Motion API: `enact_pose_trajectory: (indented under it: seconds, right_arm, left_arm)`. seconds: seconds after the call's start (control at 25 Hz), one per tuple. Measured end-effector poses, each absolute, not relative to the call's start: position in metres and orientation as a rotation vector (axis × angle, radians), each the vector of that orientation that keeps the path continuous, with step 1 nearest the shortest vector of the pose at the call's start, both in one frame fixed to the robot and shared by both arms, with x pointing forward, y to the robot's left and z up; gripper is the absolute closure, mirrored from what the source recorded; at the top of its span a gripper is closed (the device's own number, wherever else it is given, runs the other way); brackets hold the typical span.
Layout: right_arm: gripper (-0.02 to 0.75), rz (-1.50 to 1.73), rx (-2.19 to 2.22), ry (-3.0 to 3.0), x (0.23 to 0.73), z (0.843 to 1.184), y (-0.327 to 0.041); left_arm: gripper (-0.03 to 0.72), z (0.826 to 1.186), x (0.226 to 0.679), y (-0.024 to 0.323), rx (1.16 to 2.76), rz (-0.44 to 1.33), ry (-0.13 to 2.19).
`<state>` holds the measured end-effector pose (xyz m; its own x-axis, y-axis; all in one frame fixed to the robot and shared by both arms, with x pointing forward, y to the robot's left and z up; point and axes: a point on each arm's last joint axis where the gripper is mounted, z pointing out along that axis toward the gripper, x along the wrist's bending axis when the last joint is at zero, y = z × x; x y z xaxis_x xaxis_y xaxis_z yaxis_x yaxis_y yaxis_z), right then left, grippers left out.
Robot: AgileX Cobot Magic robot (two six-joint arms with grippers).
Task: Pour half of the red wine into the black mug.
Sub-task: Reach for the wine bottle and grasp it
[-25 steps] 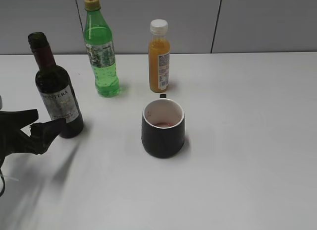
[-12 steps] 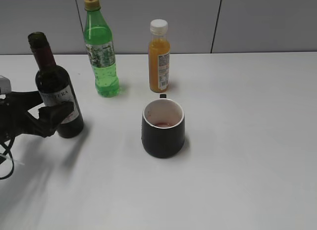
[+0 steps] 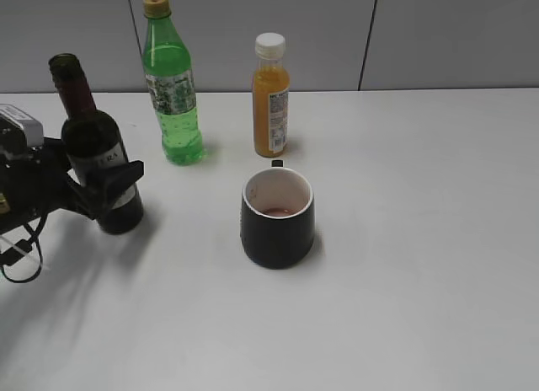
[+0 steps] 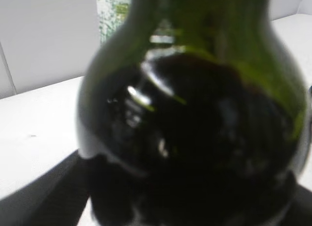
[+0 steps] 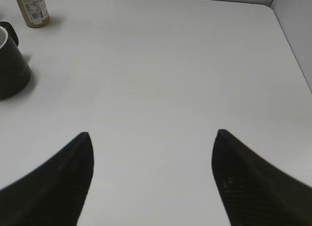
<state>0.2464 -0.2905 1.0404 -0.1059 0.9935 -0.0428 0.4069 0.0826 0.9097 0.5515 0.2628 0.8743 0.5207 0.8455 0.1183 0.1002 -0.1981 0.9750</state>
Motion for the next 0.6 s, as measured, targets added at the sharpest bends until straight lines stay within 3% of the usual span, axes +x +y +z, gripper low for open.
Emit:
enact_pose_trajectory:
  seconds: [0.4,0.6]
  right_arm:
    - [0.164,1.0,1.416,1.619,0.246,1.04,-0.291]
    - [0.164,1.0,1.416,1.619,0.246,1.04,-0.291]
  left_arm:
    - [0.01,0.866,0.566,0.249,1.654,0.811,0.766]
    - [0.12,0.865,0.567,0.25,1.651,0.815,0.777]
